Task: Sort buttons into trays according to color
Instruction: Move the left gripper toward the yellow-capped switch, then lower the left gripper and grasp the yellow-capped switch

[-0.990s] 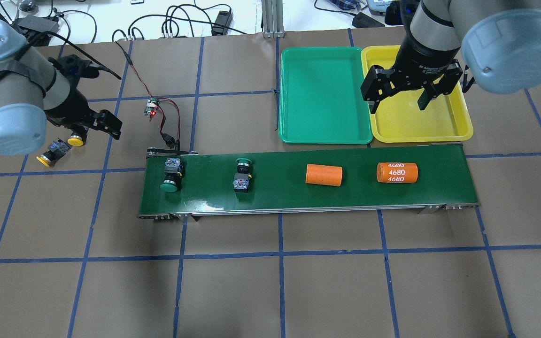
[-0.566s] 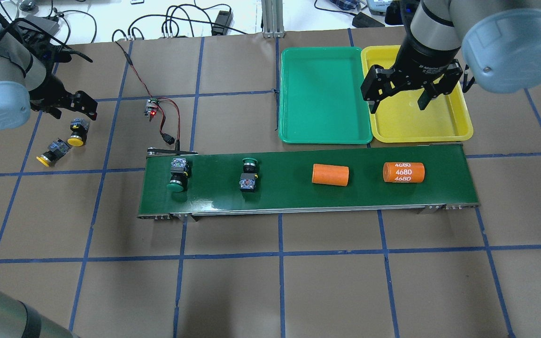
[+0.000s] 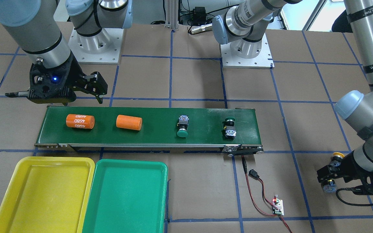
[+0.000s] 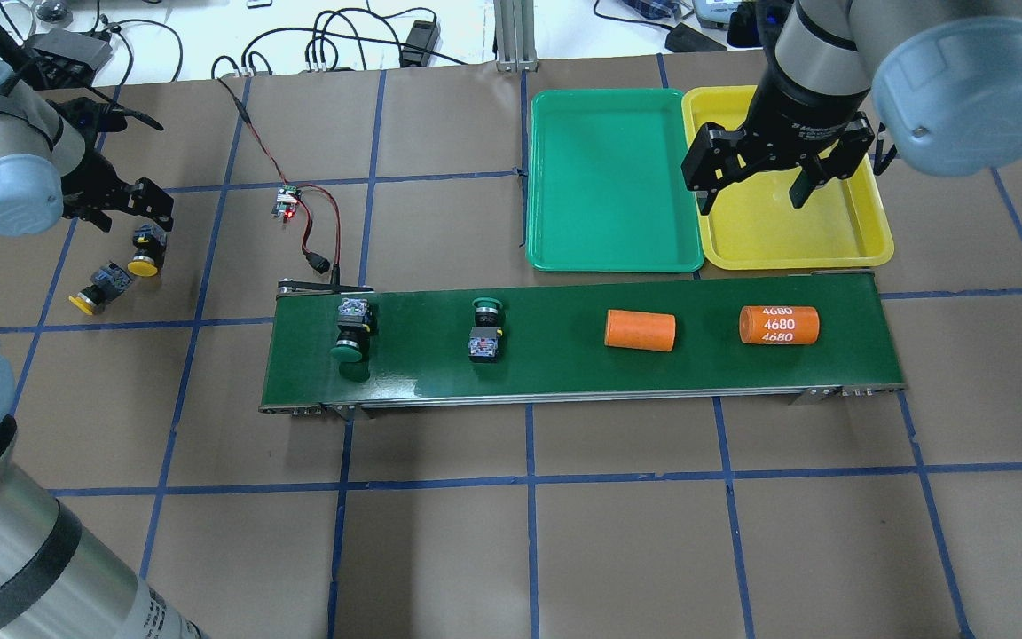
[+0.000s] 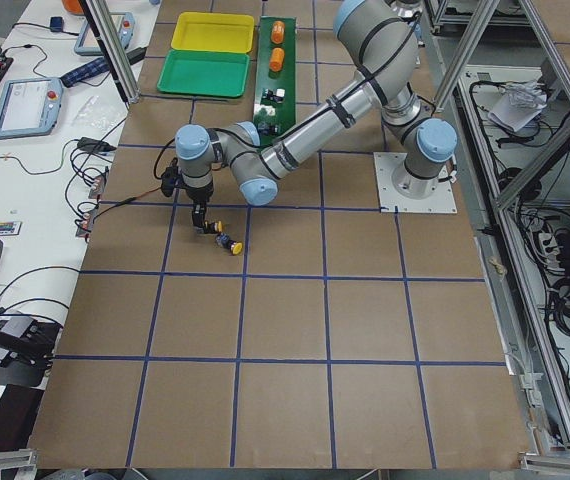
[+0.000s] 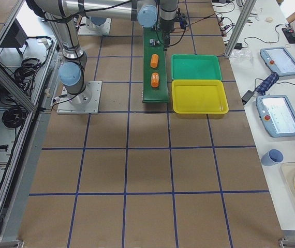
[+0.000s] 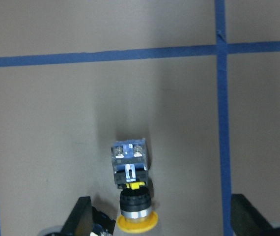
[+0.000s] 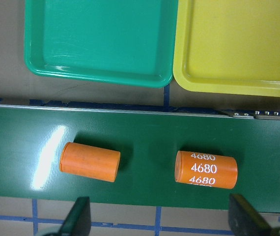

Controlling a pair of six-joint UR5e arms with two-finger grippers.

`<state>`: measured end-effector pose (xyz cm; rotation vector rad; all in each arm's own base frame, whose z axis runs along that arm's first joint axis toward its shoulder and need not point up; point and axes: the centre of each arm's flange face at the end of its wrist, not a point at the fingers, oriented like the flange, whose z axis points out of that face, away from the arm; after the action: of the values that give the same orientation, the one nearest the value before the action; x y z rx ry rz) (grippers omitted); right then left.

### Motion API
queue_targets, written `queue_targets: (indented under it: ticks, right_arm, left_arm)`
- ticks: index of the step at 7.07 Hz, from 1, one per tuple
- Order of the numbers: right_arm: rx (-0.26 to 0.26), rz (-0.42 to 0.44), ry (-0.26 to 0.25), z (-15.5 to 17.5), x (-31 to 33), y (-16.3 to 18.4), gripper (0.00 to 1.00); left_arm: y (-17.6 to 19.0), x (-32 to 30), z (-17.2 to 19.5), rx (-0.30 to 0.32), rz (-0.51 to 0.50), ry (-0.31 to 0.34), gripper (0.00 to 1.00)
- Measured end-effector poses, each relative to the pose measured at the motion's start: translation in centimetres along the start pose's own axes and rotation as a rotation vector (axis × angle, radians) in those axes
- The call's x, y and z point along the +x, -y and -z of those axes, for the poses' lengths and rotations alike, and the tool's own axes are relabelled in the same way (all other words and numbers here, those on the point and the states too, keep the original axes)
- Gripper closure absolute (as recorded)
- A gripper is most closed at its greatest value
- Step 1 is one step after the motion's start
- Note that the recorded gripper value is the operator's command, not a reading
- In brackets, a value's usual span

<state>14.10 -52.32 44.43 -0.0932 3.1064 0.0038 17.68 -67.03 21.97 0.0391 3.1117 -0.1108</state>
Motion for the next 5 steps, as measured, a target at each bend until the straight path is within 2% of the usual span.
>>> queue_targets:
  ticks: [1,2,3,4,5]
  right_arm:
    - [0.0,0.0,0.0,0.0,0.0,0.0,0.0]
    - [0.0,0.0,0.0,0.0,0.0,0.0,0.0]
    - [0.0,0.0,0.001,0.0,0.0,0.0,0.0]
    - [-0.001,0.0,0.0,0.0,0.0,0.0,0.0]
    - [-0.001,0.0,0.0,0.0,0.0,0.0,0.0]
  left_arm:
    - [0.1,-0.1,-0.8,-0.009,0.0,-0.004,0.0]
    - [0.1,-0.1,-1.5,-0.018,0.0,-0.009,0.24]
    - [0.1,-0.1,-2.3,-0.028,0.002,-0.014,0.57]
    - [0.1,-0.1,-2.9,-0.037,0.004,-0.018,1.0]
    - [0.0,-0.1,-3.3,-0.043,0.004,-0.02,1.0]
